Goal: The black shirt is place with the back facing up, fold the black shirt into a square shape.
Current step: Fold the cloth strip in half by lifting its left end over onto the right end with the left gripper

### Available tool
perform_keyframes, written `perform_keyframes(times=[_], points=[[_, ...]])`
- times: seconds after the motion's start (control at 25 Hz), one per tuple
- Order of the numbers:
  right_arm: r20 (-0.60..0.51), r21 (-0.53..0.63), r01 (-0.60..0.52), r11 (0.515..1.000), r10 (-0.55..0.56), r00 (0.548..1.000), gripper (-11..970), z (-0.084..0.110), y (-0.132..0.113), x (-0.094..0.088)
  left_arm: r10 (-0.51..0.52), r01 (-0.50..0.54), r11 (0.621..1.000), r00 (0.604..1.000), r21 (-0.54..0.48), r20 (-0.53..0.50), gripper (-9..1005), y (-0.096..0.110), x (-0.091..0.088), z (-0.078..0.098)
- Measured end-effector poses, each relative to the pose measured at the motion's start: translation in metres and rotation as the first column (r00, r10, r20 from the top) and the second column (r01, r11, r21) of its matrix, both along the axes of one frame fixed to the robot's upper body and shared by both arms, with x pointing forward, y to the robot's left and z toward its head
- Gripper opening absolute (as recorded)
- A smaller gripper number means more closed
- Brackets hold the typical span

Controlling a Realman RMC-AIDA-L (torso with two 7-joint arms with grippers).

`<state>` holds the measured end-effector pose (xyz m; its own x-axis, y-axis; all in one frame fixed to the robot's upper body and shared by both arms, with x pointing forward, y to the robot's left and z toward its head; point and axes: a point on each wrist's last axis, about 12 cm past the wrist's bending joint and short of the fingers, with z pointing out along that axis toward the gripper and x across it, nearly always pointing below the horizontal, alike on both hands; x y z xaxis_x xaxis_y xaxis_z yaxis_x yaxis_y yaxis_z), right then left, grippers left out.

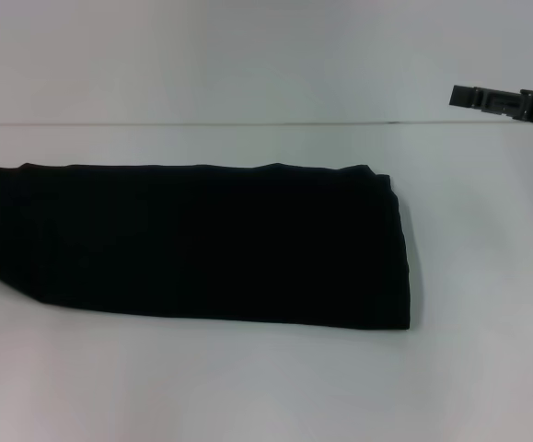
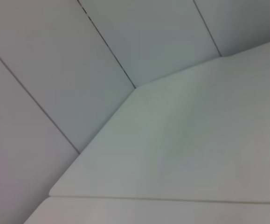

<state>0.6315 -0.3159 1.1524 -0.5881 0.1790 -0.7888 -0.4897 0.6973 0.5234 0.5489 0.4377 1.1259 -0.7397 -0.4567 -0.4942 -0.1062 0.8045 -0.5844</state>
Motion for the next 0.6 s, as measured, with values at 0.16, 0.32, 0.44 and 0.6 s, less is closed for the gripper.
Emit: perform_keyframes(times=[0.16, 0.32, 0.44, 0.6], points=[[0.03, 0.02, 0.018, 1.0, -0.018, 0.999, 930, 0.0, -0.008, -0.005, -0.288, 0.325, 0.926, 0.937, -0.192, 0.199, 103, -0.08, 0.045, 0.036], [0.053, 0.035, 0.013, 0.999, -0.015, 0.998, 930, 0.001, -0.024, -0.016, -0.441, 0.5, 0.833, 0.858, -0.235, 0.262, 112, -0.156, 0.071, 0.044], [0.065, 0.035, 0.015, 0.999, -0.017, 0.998, 930, 0.0, -0.037, -0.025, -0.543, 0.605, 0.762, 0.791, -0.229, 0.283, 119, -0.231, 0.084, 0.039], [0.065, 0.023, 0.027, 0.999, -0.028, 0.997, 930, -0.001, -0.055, -0.036, -0.606, 0.655, 0.713, 0.756, -0.251, 0.25, 128, -0.306, 0.077, 0.005]])
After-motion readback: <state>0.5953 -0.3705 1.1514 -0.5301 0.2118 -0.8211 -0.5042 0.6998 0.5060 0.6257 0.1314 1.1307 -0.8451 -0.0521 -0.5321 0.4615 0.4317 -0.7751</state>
